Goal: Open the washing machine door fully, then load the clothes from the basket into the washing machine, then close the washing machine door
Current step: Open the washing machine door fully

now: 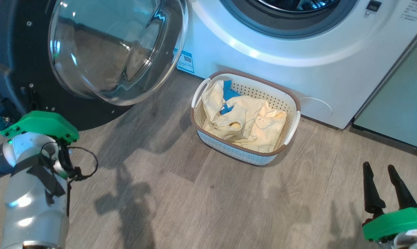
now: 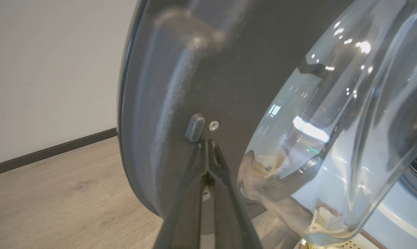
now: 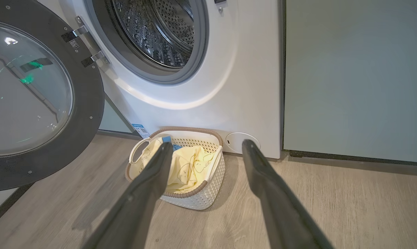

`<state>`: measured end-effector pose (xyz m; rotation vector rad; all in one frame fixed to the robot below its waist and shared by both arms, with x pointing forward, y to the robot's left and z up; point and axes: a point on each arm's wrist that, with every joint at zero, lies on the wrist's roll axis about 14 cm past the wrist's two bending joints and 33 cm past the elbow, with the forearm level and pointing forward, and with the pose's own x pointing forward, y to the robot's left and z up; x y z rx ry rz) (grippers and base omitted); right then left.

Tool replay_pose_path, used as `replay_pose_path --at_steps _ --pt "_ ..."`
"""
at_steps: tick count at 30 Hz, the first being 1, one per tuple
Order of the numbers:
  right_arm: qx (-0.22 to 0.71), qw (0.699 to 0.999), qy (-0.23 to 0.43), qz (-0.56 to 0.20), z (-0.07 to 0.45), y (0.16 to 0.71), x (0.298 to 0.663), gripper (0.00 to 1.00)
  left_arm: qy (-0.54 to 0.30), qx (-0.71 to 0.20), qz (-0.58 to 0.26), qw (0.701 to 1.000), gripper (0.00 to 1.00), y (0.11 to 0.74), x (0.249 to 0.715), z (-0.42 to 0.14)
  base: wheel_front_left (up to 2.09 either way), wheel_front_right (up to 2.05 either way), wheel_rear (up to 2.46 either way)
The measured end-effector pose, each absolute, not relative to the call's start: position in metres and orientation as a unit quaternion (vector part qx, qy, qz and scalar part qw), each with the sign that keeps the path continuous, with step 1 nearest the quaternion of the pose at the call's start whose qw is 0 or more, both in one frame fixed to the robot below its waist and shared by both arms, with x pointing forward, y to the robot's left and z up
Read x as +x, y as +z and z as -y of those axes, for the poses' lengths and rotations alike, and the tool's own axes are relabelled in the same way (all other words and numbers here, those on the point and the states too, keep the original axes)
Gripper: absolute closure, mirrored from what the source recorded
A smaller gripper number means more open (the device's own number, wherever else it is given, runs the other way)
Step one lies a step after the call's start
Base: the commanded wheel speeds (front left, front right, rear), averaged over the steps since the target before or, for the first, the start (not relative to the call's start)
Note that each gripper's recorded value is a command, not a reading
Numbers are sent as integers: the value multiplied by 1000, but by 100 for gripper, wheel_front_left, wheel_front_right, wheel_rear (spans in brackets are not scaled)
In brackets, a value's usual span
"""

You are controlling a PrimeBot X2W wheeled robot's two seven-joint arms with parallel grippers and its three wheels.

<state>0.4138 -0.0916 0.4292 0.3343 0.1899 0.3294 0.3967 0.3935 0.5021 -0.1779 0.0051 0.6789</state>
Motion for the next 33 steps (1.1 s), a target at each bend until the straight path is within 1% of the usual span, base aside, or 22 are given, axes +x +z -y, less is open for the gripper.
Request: replay_pose_path --at_steps 10,15,22,23,24,25,26,27,28,29,33 --pt "168 970 156 -74 95 445 409 0 301 -88 13 950 100 515 398 -383 0 0 0" --pt "171 972 147 -66 100 453 391 0 278 -78 18 957 100 514 380 -371 0 0 0" --pt "178 975 125 -53 111 460 375 0 214 -55 33 975 100 521 379 -337 0 0 0" --pt "178 975 121 -51 114 461 374 0 202 -55 38 977 99 523 381 -330 0 0 0" --pt "179 976 117 -48 117 463 372 0 187 -52 40 980 87 525 383 -323 0 0 0" --pt "179 976 114 -45 120 464 371 0 175 -50 41 982 71 525 385 -317 0 0 0" --pt "180 977 110 -42 122 466 370 0 168 -50 41 984 54 525 385 -312 0 0 0" --pt "180 977 110 -42 122 466 370 0 168 -50 41 984 26 525 385 -312 0 0 0" --pt "180 977 106 -39 125 467 368 0 158 -51 41 985 4 524 386 -307 0 0 0" --pt "181 978 101 -37 129 468 367 0 149 -51 41 987 0 523 388 -301 0 0 0" --pt "182 980 75 -25 147 472 360 0 108 -53 36 992 0 516 392 -276 0 0 0"
